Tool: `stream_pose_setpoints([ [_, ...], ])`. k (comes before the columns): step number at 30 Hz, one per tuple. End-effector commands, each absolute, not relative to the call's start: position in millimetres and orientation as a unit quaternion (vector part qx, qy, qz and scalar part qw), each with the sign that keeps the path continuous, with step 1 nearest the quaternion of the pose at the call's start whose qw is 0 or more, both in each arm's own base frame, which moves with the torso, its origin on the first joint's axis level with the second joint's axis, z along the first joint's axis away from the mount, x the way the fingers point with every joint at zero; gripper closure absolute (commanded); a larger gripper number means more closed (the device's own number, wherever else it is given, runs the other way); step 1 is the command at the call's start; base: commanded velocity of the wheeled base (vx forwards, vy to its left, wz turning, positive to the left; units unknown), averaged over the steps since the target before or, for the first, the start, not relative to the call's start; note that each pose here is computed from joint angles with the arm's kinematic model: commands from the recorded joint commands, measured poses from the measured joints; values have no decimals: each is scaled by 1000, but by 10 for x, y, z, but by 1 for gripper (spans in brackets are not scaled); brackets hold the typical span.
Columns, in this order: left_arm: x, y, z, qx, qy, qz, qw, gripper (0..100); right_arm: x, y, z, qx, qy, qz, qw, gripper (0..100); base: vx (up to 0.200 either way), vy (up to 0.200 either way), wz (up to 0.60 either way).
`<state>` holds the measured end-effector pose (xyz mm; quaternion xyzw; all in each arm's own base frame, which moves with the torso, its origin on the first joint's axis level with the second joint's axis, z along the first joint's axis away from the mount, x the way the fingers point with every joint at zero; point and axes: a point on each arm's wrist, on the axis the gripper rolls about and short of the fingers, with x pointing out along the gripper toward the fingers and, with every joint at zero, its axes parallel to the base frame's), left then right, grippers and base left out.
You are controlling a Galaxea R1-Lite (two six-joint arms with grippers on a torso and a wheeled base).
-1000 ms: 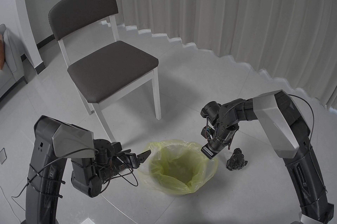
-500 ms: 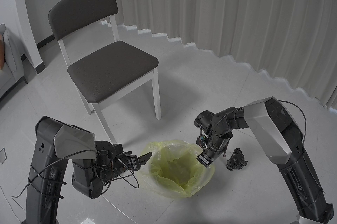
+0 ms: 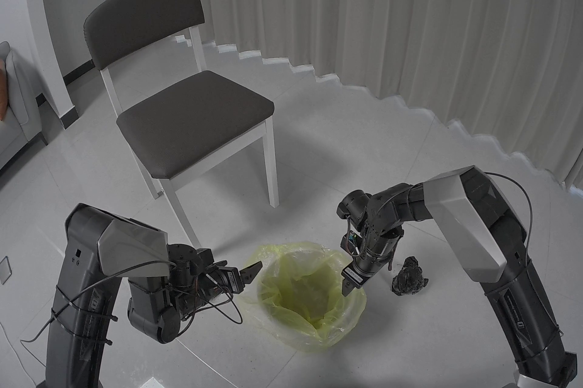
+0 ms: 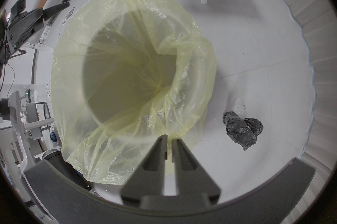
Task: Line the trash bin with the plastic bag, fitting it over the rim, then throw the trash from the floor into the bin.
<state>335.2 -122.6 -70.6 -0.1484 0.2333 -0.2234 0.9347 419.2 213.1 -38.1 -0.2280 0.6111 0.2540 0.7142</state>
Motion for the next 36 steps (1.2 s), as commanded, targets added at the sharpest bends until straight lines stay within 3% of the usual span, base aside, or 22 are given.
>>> stream_pose_setpoints([
  [1,3439,-1236,-772,-148,219,-214,940,0,4202,2126,-45,-224,588,251,736,0,0,0,0],
  [10,3663,-1199,-753,-90,317,-135,934,0,4318,1859,442,-204,549,226,779,0,0,0,0],
  [15,3803,-1243,-712,-57,329,-139,932,0,4380,1666,594,-191,539,209,793,0,0,0,0],
  [20,3987,-1291,-634,-12,370,-119,921,0,4441,1499,617,-178,539,197,799,0,0,0,0],
  [36,4476,-1418,-533,14,378,-125,917,0,4583,1209,388,-156,553,185,797,0,0,0,0],
])
